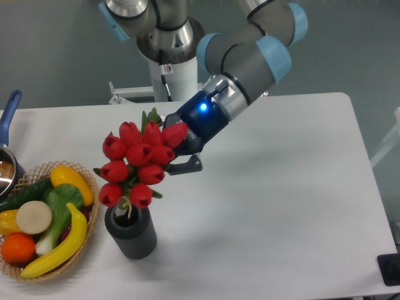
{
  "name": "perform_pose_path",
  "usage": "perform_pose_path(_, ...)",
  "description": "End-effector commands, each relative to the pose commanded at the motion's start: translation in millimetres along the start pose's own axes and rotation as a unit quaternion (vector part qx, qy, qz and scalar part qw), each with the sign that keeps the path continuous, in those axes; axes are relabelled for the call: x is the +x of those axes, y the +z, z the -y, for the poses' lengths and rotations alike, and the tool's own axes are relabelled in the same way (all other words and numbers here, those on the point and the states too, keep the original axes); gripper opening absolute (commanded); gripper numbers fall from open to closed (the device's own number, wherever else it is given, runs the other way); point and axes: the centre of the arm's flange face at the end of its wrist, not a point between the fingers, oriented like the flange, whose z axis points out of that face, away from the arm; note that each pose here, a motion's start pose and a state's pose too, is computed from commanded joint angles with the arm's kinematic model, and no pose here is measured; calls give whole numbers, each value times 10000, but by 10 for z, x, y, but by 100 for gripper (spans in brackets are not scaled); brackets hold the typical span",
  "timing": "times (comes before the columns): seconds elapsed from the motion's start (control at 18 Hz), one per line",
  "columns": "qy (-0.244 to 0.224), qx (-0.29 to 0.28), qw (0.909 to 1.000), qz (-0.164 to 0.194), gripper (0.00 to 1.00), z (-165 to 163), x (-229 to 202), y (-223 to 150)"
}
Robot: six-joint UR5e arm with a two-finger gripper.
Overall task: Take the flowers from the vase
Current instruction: 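Lift the gripped tulips up and out of the black vase, then carry the tulip bunch away from the vase over the empty table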
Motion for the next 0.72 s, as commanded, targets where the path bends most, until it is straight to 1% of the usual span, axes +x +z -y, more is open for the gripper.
perform_pose_path(0.17, 11, 28, 9996, 269, 0, 126, -121, -275)
perform_pose_path(0.22, -7, 37, 9992, 403, 0, 177, -175, -414)
perform_pose_path(0.39, 137, 60, 9963, 845, 0, 316, -341, -877)
perform_pose_path(0.5, 199, 43, 9934, 1127, 0, 382, -426, -1159)
perform_pose_path(0.61, 193, -117, 9882, 1515, 0, 341, -514, -1443)
perform_pose_path(0.72, 182, -384, 9815, 1866, 0, 256, -608, -1611)
